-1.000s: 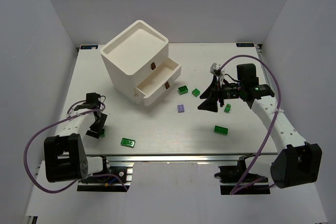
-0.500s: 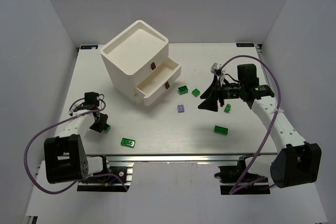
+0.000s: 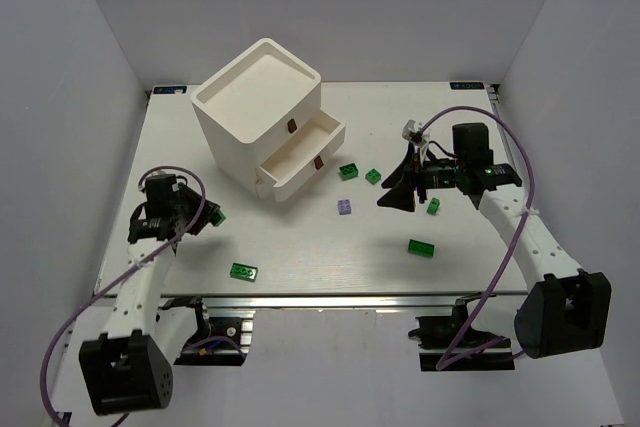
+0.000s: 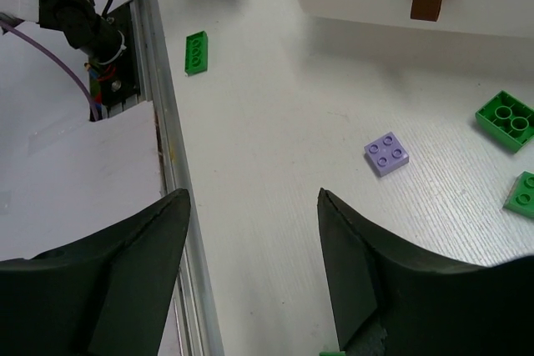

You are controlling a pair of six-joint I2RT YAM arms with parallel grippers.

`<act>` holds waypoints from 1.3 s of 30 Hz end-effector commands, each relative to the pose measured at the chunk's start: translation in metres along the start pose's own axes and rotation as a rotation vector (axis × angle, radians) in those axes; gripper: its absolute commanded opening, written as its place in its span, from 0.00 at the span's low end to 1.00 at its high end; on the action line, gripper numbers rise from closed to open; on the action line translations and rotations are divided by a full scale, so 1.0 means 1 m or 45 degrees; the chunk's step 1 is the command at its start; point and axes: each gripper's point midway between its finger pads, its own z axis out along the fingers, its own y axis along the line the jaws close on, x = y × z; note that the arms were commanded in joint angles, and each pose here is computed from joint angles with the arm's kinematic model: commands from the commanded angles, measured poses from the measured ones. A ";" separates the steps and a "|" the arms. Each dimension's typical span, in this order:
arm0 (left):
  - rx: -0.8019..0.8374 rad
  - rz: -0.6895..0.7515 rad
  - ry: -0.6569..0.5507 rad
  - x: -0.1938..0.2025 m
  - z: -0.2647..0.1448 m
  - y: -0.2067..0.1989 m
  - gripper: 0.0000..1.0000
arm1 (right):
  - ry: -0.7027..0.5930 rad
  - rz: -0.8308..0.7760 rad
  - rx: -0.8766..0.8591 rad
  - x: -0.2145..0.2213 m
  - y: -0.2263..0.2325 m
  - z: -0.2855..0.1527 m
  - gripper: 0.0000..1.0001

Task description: Sort the legos into containers by color

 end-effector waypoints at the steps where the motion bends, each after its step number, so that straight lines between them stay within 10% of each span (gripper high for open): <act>1: 0.472 0.226 -0.020 -0.002 -0.046 -0.068 0.00 | -0.010 -0.006 0.024 0.001 -0.007 0.001 0.68; 6: 0.919 0.411 -0.137 -0.008 -0.118 -0.131 0.00 | -0.008 0.004 0.036 0.002 -0.011 0.003 0.67; 20: 1.263 0.751 -0.161 -0.012 -0.168 -0.237 0.00 | 0.019 0.023 0.136 0.009 -0.033 0.009 0.67; 28: 1.039 1.127 -0.071 0.044 -0.116 -0.302 0.00 | 0.033 0.022 0.202 0.010 -0.045 0.006 0.67; 39: 0.521 1.343 -0.344 0.030 -0.046 -0.318 0.00 | 0.029 -0.003 0.254 0.009 -0.051 0.000 0.68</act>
